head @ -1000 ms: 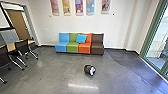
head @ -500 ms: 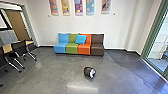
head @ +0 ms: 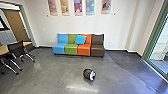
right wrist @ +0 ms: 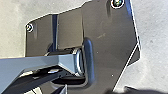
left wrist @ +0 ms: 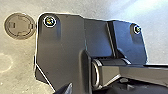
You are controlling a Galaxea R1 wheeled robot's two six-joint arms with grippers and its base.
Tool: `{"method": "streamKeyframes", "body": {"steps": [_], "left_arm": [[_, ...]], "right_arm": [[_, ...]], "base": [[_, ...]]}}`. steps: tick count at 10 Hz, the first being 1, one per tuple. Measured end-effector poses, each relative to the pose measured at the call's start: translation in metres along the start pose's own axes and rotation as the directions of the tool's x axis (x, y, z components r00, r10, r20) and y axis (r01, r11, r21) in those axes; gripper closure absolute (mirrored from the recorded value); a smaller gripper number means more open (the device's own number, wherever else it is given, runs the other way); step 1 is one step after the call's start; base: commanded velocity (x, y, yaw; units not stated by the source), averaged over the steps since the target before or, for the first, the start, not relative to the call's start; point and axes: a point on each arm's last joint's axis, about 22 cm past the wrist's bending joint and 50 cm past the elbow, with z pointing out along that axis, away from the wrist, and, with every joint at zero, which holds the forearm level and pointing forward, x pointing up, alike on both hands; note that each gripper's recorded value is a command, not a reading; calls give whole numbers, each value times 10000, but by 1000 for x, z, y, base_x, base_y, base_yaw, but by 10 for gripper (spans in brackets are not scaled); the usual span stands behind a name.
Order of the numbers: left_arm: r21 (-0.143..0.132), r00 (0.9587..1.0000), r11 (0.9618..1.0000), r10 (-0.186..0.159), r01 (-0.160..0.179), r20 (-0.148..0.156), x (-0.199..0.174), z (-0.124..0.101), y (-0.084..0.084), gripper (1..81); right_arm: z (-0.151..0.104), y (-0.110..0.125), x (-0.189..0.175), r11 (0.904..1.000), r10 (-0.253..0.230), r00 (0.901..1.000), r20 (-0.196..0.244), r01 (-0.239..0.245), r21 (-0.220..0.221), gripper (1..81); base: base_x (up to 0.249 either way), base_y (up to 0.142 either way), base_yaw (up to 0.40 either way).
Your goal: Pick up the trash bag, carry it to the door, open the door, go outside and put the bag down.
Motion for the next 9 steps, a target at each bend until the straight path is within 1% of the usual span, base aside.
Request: {"method": "streamKeyframes", "body": {"steps": [3,4,7,9], "left_arm": [[-29,10000,10000,-2,2,6,0,1,2,10],[-6,10000,10000,0,0,0,0,0,1,10],[47,10000,10000,0,0,8,0,-1,-3,10],[10,10000,10000,0,0,-3,0,0,0,10]], "right_arm": [[-1,4,1,10000,-6,10000,-5,6,-48,10],[-1,4,1,10000,-10,10000,-11,10,-58,10],[2,-6,-2,10000,12,10000,18,-12,72,10],[0,0,1,10000,-6,10000,-15,6,-3,10]], "base": [[184,67,0],[184,68,0],[184,0,0],[185,0,0]]}}
